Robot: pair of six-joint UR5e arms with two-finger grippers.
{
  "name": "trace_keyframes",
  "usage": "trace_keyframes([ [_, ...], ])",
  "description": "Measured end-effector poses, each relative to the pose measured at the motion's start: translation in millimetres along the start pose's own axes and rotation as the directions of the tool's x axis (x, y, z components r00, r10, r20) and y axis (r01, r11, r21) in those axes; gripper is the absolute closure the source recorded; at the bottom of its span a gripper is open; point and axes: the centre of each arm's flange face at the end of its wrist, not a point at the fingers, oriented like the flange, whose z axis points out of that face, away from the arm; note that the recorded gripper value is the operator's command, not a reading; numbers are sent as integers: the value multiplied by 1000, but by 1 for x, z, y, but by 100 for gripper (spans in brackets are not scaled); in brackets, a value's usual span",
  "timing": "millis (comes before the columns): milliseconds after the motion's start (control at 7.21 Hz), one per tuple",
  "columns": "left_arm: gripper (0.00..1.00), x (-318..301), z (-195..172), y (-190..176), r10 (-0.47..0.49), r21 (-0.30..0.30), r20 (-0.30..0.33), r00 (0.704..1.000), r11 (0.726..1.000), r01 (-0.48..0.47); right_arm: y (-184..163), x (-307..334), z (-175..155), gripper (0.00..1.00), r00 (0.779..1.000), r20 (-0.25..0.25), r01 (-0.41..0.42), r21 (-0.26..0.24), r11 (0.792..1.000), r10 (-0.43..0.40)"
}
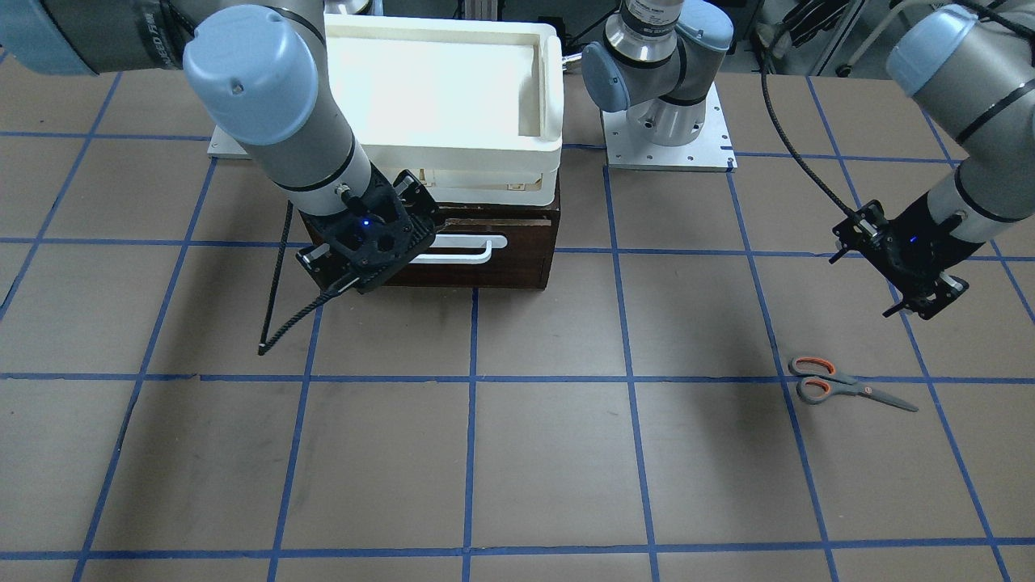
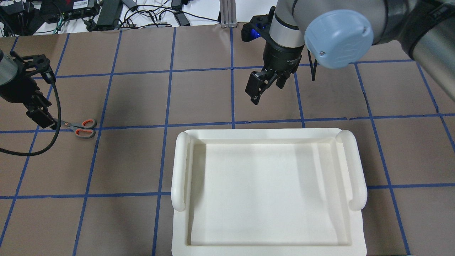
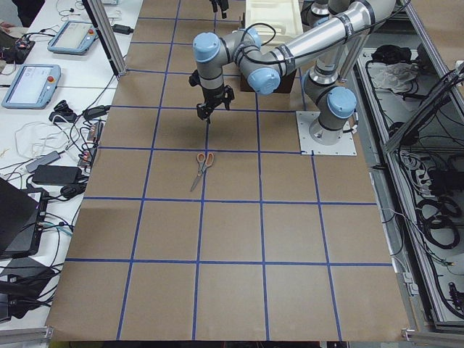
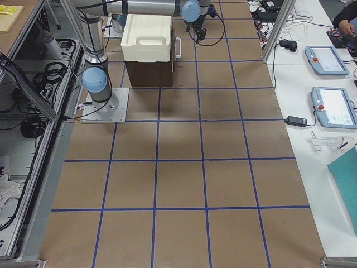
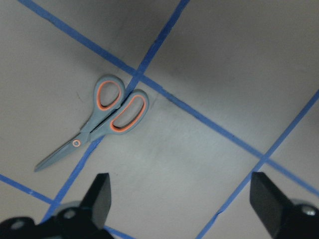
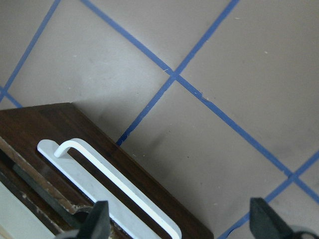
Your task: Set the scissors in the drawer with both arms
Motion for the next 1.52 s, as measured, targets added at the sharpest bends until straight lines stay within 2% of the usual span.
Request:
trace_keyframes([
  [139, 0, -19, 24, 14, 113, -18, 6, 994, 993, -113, -7, 2, 13, 4, 984, 32, 176, 3, 984, -176],
  [277, 0, -37, 48, 24, 232, -27, 11, 973, 972, -232, -14, 6, 27, 6, 944, 67, 323, 6, 947, -322],
  [416, 0, -53, 68, 28, 365, -36, 23, 931, 931, -364, -18, 9, 38, 6, 896, 99, 436, 3, 900, -434],
  [554, 2, -66, 88, 30, 493, -43, 28, 869, 870, -492, -23, 11, 51, 8, 838, 133, 535, -15, 844, -529],
  [693, 2, -74, 104, 31, 566, -38, 33, 824, 824, -565, -29, 8, 65, 10, 785, 162, 611, -46, 790, -598],
  [832, 2, -78, 116, 30, 621, -19, 49, 782, 783, -621, -36, 0, 79, 11, 742, 184, 665, -82, 742, -645],
  [970, 2, -80, 124, 28, 678, 3, 65, 732, 733, -680, -40, -8, 89, 11, 714, 204, 697, -106, 710, -670],
  [1109, 8, -81, 130, 28, 713, 16, 72, 697, 698, -716, -39, -12, 95, 13, 692, 225, 719, -129, 683, -686],
  [1248, 9, -82, 137, 28, 713, 26, 71, 698, 698, -716, -37, -13, 97, 14, 676, 244, 735, -157, 660, -695],
  [1525, 9, -85, 149, 27, 673, 40, 59, 738, 737, -675, -33, -13, 102, 14, 667, 267, 744, -178, 644, -696],
])
